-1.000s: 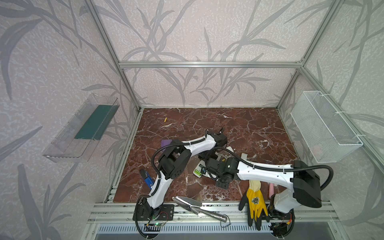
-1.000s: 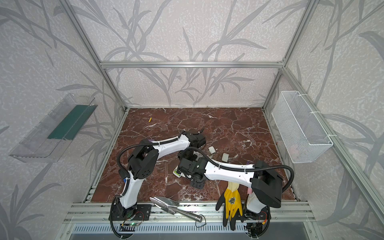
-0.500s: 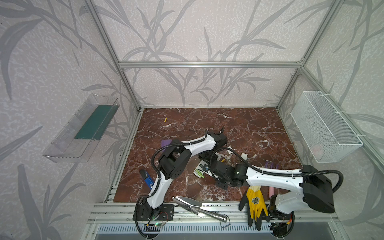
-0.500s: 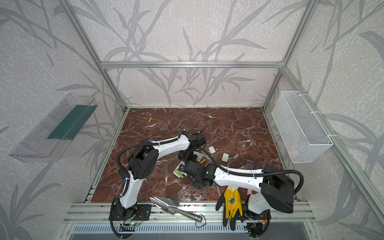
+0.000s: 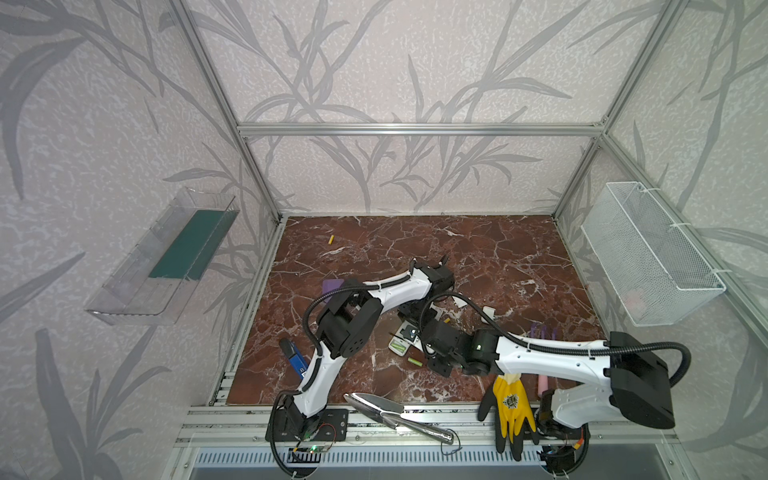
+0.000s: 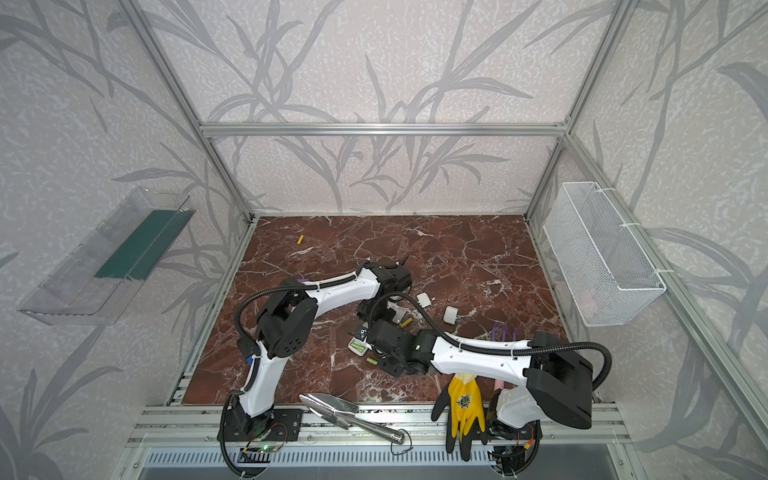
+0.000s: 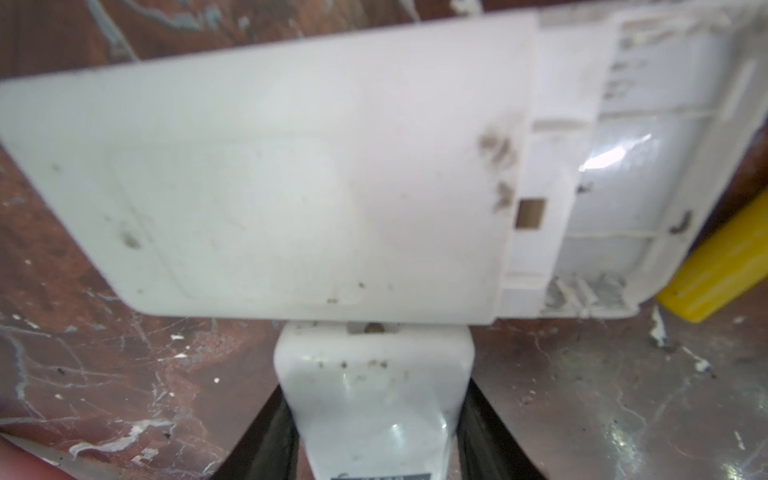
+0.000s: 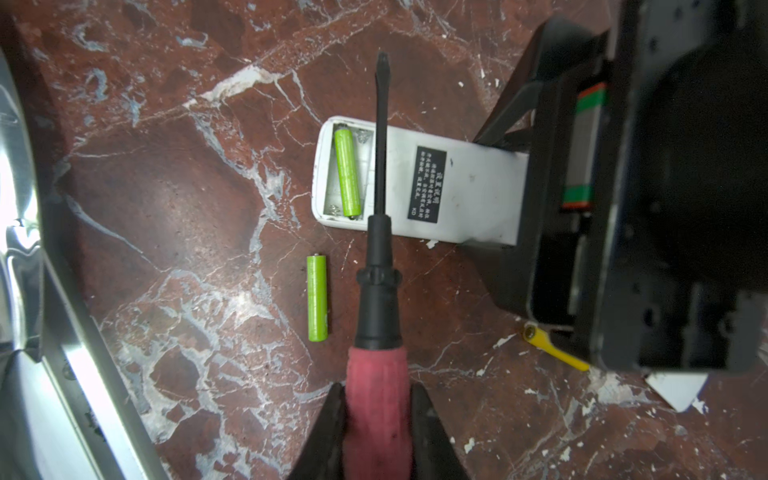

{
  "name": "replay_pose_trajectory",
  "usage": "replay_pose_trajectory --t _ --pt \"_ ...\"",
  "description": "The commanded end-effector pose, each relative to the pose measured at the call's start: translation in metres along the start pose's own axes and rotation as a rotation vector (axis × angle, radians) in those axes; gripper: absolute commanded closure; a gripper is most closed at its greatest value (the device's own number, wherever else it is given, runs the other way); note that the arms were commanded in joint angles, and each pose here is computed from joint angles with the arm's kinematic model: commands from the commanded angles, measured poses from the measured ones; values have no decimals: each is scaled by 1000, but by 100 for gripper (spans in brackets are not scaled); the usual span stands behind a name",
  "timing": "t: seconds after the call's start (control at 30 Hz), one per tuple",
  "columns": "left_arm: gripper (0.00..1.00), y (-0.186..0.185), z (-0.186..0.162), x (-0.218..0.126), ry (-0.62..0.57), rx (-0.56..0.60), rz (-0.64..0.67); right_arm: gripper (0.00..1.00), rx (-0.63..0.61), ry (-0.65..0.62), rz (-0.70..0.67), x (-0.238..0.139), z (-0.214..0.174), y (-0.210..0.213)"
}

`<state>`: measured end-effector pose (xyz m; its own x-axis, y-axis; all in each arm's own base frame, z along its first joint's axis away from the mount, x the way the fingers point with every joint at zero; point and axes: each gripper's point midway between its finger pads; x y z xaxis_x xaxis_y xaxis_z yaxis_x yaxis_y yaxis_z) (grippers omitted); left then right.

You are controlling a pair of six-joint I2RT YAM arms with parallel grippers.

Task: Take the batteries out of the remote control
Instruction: 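Push the screwdriver tip under the green batteries with the right gripper, then push the screwdriver tip against the remaining green battery with the right gripper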

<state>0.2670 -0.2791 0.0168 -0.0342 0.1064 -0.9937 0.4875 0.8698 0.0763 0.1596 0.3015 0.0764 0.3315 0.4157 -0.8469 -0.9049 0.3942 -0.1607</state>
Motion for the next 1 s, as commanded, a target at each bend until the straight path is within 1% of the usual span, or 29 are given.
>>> replay_pose_trajectory --t 0.0,0.07,0.27,0.4,0.5,0.63,0.8,0.97 --pt "100 -15 8 47 25 -21 -38 100 -36 -88 131 -13 8 21" --pt "100 -10 10 46 21 -26 -28 100 -33 -93 177 -15 4 30" --pt "100 3 13 43 8 -43 -20 100 -13 -28 280 -14 -13 50" --pt "100 10 13 40 0 -48 -12 100 5 20 299 -10 -22 56" --pt "100 13 13 38 -5 -51 -8 100 29 43 293 -7 -26 56" --pt "100 16 11 40 -2 -61 -1 100 57 64 254 -9 -23 49" --pt "100 23 9 39 -12 -72 30 100 80 125 186 -20 -24 36" --pt "100 29 7 35 -10 -75 68 100 96 131 165 -33 -19 30"
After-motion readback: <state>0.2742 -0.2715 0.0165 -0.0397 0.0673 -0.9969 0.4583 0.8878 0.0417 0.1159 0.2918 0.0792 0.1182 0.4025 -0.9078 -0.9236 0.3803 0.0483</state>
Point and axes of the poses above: each gripper's point midway between its finger pads, its own x axis out along the fingers, its own y axis along the line the jaws close on, z = x × y, and after that the axes turned 3 degrees about -x, right-handed
